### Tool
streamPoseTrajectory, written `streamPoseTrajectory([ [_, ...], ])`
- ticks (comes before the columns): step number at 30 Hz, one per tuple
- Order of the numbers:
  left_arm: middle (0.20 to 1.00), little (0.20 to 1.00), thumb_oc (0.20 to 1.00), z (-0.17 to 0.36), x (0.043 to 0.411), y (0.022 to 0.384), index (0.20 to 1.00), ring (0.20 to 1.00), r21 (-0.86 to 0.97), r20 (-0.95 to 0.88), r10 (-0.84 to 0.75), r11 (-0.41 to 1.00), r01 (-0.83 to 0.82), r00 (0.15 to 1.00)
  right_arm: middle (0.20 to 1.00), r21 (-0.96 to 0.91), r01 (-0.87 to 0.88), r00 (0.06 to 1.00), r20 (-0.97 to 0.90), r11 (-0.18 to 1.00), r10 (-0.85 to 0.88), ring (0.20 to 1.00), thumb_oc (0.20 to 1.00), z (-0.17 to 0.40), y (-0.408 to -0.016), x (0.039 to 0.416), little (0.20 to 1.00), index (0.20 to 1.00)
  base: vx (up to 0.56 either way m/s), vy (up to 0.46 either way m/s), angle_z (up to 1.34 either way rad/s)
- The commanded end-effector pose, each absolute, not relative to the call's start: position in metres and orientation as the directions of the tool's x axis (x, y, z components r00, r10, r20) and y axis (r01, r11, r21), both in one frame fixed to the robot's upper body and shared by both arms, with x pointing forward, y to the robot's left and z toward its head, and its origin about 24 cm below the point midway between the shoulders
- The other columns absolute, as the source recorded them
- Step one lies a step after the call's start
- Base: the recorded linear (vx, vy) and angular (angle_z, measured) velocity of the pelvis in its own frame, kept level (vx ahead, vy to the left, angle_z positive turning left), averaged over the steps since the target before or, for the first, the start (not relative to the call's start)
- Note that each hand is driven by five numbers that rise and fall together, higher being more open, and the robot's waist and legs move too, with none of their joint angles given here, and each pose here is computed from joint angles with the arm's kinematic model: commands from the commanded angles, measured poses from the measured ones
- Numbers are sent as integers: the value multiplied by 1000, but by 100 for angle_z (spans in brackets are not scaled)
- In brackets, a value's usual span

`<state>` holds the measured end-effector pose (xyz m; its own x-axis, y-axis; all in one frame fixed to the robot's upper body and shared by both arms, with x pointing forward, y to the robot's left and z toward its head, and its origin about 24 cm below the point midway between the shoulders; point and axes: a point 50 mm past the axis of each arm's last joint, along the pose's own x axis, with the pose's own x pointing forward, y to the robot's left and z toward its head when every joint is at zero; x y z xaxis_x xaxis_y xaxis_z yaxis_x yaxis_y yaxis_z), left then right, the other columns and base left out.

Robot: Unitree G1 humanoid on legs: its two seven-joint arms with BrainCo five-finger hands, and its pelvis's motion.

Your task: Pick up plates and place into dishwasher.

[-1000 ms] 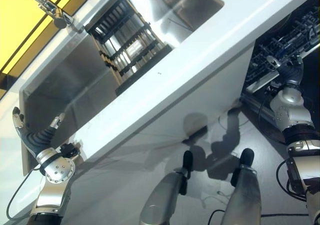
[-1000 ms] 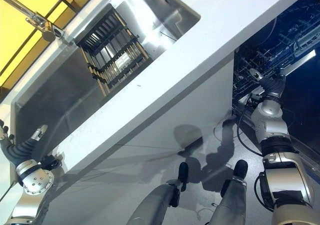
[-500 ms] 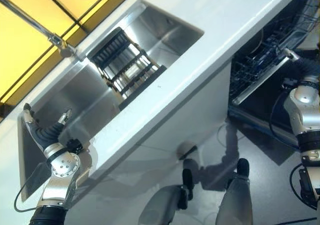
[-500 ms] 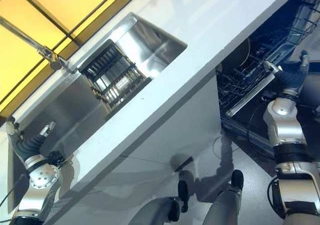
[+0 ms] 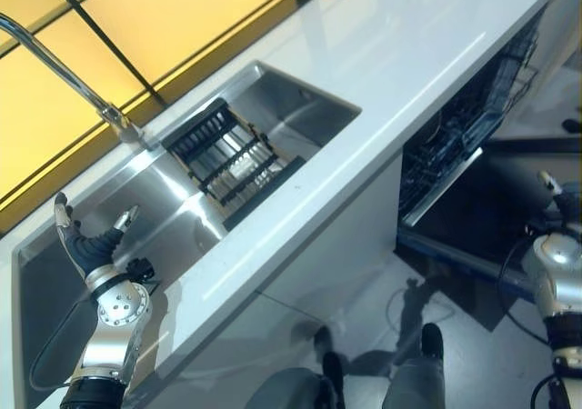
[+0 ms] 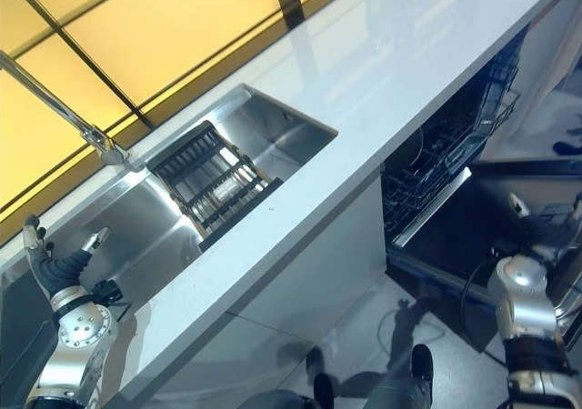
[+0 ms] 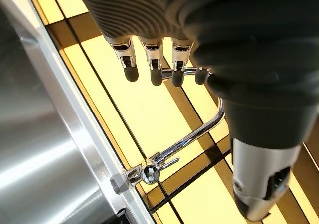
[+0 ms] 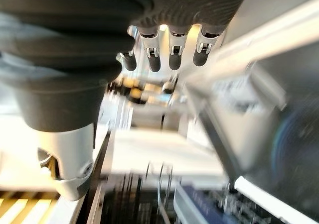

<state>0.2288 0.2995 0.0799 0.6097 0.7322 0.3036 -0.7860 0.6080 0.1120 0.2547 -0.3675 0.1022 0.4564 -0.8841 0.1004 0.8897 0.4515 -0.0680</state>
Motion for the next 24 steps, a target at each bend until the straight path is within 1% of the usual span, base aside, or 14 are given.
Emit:
streamPoseTrajectory([
  [1,1000,1000,1000,69,210,304,1000,1000,172,344,717,586,-792,606,1000,-5,954,295,218,301,-930,1000,1000,123,-380,233,1000,1000,-11,147,-13],
  [2,1000,1000,1000,65,208,303,1000,1000,178,336,715,591,-787,613,1000,-5,970,240,195,244,-951,1000,1000,117,-381,227,1000,1000,-35,150,-7],
  [5,1000,1000,1000,58,206,298,1000,1000,183,323,708,604,-776,628,1000,-22,992,123,174,121,-977,1000,1000,106,-385,214,1000,1000,-42,143,-16],
  [8,1000,1000,1000,52,202,297,1000,1000,186,296,713,609,-771,635,1000,-47,998,56,157,49,-986,1000,1000,99,-384,208,1000,1000,-58,125,-41],
  [11,1000,1000,1000,56,208,293,1000,1000,142,318,715,614,-776,623,1000,0,1000,11,128,11,-992,1000,1000,97,-382,211,1000,1000,-215,39,-60],
  [15,1000,1000,1000,62,218,286,1000,1000,87,330,714,628,-773,617,1000,28,999,36,114,39,-993,1000,1000,97,-376,222,1000,1000,-119,64,-18],
  [19,1000,1000,1000,68,224,281,1000,1000,42,346,719,630,-776,603,1000,93,989,108,97,117,-989,1000,1000,97,-366,236,1000,1000,-91,48,-60],
  [23,1000,1000,1000,72,227,276,1000,1000,17,357,719,633,-774,596,1000,231,952,189,67,199,-980,1000,1000,98,-352,251,1000,1000,-52,-30,-18],
  [24,1000,1000,1000,72,228,276,1000,1000,20,358,717,635,-772,599,1000,295,929,220,50,225,-974,1000,1000,100,-349,256,1000,1000,-7,-39,-33],
])
